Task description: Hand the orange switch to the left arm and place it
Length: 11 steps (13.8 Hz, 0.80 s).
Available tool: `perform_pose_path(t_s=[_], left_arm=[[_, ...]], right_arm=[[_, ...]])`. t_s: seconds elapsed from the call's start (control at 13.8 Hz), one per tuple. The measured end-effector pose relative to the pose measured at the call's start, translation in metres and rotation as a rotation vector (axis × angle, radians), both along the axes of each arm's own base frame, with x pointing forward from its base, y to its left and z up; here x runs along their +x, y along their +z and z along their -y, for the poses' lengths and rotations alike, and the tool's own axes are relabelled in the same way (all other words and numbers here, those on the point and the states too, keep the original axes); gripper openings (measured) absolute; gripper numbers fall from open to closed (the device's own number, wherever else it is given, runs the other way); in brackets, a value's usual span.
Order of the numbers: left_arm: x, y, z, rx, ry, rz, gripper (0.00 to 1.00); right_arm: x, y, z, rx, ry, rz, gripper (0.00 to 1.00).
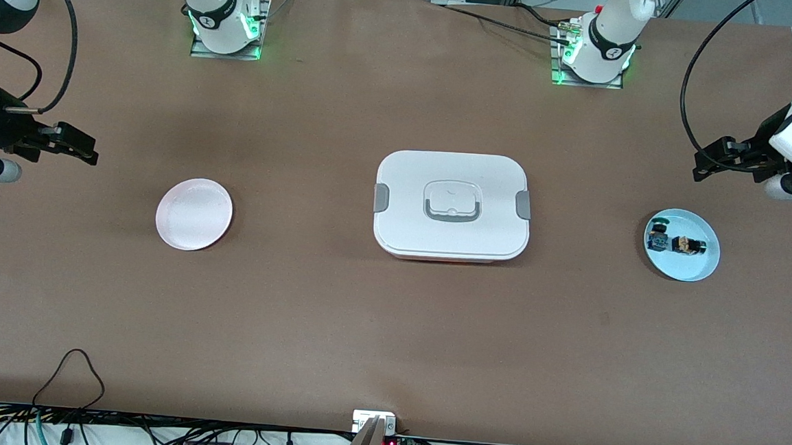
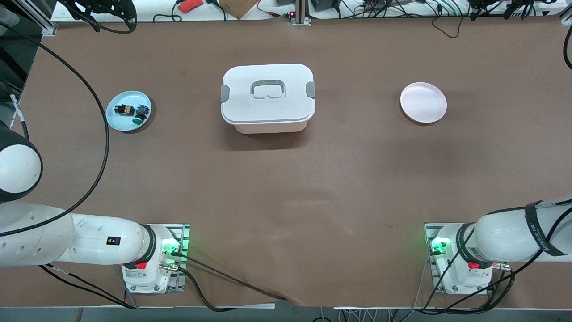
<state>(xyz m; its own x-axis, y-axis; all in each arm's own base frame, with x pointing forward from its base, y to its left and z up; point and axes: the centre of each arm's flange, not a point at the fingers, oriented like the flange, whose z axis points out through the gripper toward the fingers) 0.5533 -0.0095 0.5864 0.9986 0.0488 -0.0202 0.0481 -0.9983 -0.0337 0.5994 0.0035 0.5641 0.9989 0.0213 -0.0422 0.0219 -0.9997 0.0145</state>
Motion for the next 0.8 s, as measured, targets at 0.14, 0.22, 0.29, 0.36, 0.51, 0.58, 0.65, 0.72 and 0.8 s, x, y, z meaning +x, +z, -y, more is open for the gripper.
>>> perform_pose_path(t_s=[0.14,0.22,0.29,0.36,0.51,0.58,0.65,0.72,0.8], left_arm=[[0.0,0.0,-0.0003,0.003,-0.002,0.0,1.0],[-0.0001,0.0,-0.0004,0.004,-0.004,-0.001,1.0],[-0.0001,-0.0001,-0.0004,0.004,-0.014,-0.002,1.0],[-0.0002,-0.0001,-0.0005,0.004,-0.034,-0.003,1.0],[-0.0003,-0.0002,-0.0005,0.003,-0.059,-0.005,1.0],[-0.0008,-0.0006,-0.0005,0.003,-0.061,-0.009,1.0],[-0.0016,-0.0013,-0.0005,0.003,-0.061,-0.017,1.0],[-0.0021,-0.0016,-0.0006,0.003,-0.061,-0.022,1.0],[-0.0024,-0.0018,-0.0006,0.003,-0.061,-0.024,1.0]], right_arm=[[0.0001,0.0001,0.0,0.0,0.0,0.001,1.0],[0.0002,0.0001,0.0,0.0,0.0,0.002,1.0],[0.0002,0.0001,0.0,0.0,0.0,0.002,1.0],[0.0002,0.0001,0.0,0.0,0.0,0.002,1.0],[0.0002,-0.0001,0.0,0.0,0.001,0.001,1.0],[0.0001,-0.0001,0.0,0.0,0.001,0.001,1.0],[-0.0003,0.0,0.0,0.0,0.002,0.001,1.0],[-0.0006,0.0005,0.0,0.0,0.002,0.002,1.0],[-0.0009,0.0012,-0.0001,0.0,0.002,0.003,1.0]])
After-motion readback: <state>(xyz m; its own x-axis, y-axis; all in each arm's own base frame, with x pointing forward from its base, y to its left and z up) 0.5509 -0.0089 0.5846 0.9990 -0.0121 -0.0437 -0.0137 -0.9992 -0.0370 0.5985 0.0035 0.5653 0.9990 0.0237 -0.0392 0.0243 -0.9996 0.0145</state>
